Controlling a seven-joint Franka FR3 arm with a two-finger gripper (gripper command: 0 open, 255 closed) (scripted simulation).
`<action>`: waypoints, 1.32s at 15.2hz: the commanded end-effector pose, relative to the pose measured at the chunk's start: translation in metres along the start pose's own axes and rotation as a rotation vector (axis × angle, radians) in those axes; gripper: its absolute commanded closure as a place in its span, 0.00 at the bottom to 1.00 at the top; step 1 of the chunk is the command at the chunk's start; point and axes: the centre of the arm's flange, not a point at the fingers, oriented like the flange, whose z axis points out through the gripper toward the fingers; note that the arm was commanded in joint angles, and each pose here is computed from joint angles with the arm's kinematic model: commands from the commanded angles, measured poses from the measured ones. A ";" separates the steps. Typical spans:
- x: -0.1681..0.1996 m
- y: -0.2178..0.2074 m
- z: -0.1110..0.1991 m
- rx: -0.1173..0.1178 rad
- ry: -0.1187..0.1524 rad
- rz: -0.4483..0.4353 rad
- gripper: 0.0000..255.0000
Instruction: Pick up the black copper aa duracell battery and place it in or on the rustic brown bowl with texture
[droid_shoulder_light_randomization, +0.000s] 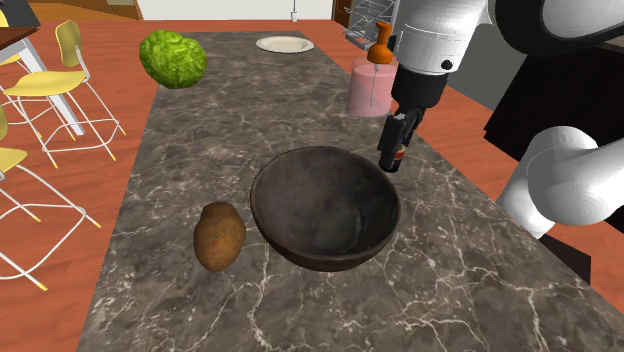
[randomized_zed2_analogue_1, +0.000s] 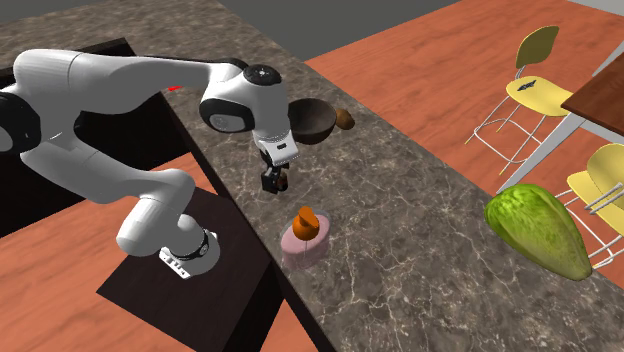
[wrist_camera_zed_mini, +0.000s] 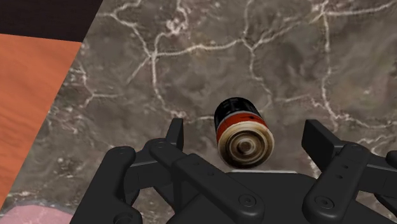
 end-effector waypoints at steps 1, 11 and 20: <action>0.000 0.000 0.001 0.000 0.000 0.000 0.00; 0.000 0.000 0.001 0.000 0.000 0.000 1.00; -0.001 0.000 -0.025 0.000 0.000 0.000 1.00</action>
